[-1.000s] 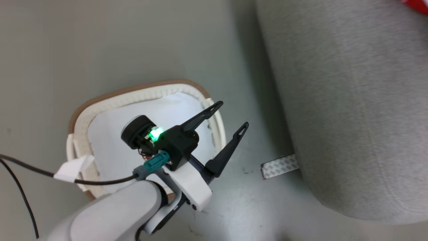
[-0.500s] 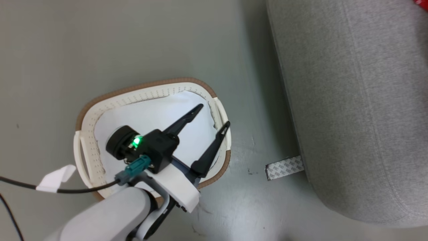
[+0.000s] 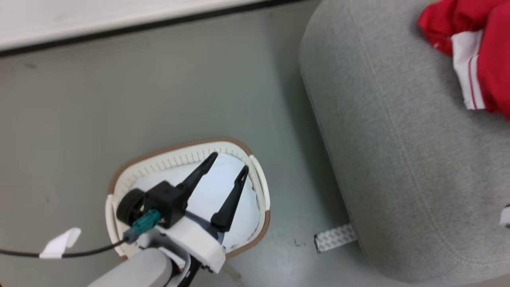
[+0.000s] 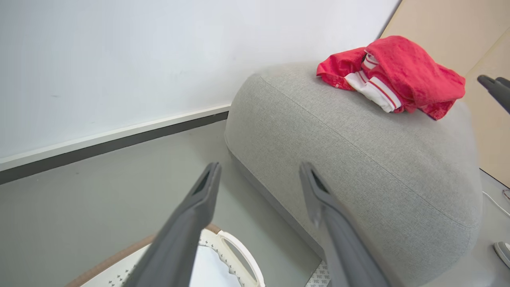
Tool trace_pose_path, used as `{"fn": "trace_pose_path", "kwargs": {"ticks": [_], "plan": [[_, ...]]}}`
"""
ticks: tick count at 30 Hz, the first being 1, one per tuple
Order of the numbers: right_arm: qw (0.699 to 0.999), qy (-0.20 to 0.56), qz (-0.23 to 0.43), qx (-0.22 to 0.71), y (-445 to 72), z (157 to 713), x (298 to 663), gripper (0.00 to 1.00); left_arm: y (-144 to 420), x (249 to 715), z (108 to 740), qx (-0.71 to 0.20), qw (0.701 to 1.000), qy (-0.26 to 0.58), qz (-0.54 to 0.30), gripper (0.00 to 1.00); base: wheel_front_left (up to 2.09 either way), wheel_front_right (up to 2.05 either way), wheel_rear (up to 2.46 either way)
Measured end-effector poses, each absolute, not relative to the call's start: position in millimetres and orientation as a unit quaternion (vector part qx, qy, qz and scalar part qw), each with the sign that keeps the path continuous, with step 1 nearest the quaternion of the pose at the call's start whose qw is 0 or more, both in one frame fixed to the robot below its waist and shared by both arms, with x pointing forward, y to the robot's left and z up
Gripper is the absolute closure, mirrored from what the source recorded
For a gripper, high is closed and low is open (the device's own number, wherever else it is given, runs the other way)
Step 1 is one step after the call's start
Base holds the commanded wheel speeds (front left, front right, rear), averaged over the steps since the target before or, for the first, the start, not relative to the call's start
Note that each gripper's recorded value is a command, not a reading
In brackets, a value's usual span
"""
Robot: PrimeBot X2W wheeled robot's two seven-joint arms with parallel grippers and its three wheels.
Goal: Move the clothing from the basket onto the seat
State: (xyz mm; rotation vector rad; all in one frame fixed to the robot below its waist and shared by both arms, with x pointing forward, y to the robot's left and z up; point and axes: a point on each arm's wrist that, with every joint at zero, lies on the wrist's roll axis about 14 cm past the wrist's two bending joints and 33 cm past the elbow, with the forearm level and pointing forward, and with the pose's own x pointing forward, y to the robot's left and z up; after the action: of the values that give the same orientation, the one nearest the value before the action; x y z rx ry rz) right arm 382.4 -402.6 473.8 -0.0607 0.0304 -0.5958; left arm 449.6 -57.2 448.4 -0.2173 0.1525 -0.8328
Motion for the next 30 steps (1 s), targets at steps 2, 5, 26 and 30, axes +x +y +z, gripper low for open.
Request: {"fn": "trace_pose_path", "kwargs": {"ticks": [2, 5, 26, 30], "plan": [[0.961, 0.008, -0.273, -0.035, -388.9, 481.0, 375.4, 0.00, -48.9, 446.3, 453.4, -0.102, 0.915, 0.071, -0.384, 0.00, 0.00, 0.00, 0.00], [0.969, 0.000, -0.242, -0.042, -367.2, 489.7, 365.1, 0.00, -32.8, 437.3, 457.8, -0.095, 0.928, 0.073, -0.353, 0.00, 0.00, 0.00, 0.00], [0.999, -0.033, 0.001, 0.041, -198.9, 500.3, 357.3, 0.00, 132.3, 353.0, 467.4, -0.090, 0.993, 0.049, -0.065, 0.00, 0.00, 0.00, 0.00], [0.998, -0.031, 0.021, 0.045, -185.6, 499.3, 357.3, 0.00, 146.8, 341.4, 465.0, -0.092, 0.994, 0.045, -0.043, 0.00, 0.00, 0.00, 0.00]]}}
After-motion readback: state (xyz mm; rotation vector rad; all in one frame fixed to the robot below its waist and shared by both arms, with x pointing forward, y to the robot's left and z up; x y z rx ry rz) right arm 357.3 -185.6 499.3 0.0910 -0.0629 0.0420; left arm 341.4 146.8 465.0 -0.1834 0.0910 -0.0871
